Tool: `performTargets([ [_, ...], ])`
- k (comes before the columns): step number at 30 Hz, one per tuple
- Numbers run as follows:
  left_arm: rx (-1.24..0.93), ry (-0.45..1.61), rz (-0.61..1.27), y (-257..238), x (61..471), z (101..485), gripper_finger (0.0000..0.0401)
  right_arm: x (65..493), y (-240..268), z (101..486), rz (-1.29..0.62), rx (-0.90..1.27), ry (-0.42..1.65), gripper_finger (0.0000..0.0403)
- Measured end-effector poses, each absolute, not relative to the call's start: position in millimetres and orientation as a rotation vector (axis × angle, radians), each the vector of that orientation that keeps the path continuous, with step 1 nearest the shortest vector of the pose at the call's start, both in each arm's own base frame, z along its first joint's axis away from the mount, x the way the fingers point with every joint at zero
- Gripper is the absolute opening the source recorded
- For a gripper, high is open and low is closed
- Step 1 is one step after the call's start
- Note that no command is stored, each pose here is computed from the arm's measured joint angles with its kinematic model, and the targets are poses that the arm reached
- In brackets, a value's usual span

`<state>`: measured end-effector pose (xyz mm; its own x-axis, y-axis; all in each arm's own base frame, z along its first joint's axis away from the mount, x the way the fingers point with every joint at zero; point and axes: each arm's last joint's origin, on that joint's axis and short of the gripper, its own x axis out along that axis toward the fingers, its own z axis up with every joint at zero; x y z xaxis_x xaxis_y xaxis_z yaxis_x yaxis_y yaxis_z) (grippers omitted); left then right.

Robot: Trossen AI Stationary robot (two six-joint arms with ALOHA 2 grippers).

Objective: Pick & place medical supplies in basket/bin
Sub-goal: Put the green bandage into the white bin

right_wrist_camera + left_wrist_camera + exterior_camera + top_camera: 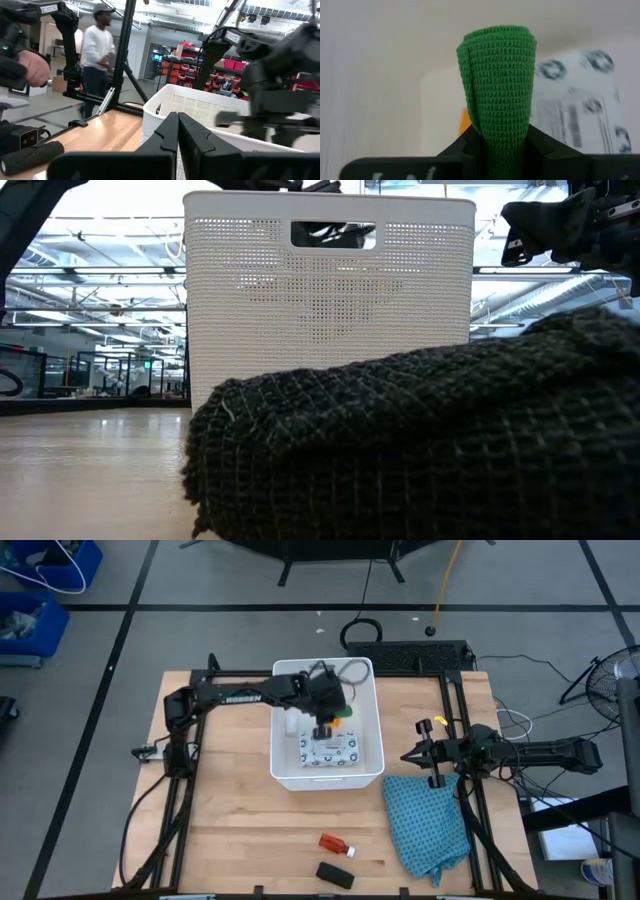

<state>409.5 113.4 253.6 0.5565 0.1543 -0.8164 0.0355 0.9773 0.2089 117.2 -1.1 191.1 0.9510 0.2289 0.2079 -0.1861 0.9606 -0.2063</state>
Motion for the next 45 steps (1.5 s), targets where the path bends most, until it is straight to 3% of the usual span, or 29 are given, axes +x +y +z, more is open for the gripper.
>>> performTargets([
  [6,0.400,0.993,0.001,91.9,418.9,247.7,0.0076,117.2,-1.1,191.2,0.211,-0.189,-0.233,0.0000],
  [21,0.302,1.172,-0.021,106.0,436.9,166.1,0.0076,117.4,-1.2,190.0,0.211,-0.191,-0.221,0.0000],
  [34,0.278,1.182,-0.036,105.4,436.7,161.6,0.0080,117.9,-1.2,187.6,0.213,-0.179,-0.196,0.0000],
  [38,0.260,1.185,-0.035,103.7,432.8,169.8,0.0112,117.9,-1.2,187.6,0.212,-0.178,-0.195,0.0000],
  [45,0.277,1.166,-0.009,98.4,424.6,196.9,0.0226,117.9,-1.2,187.6,0.212,-0.178,-0.196,0.0000],
])
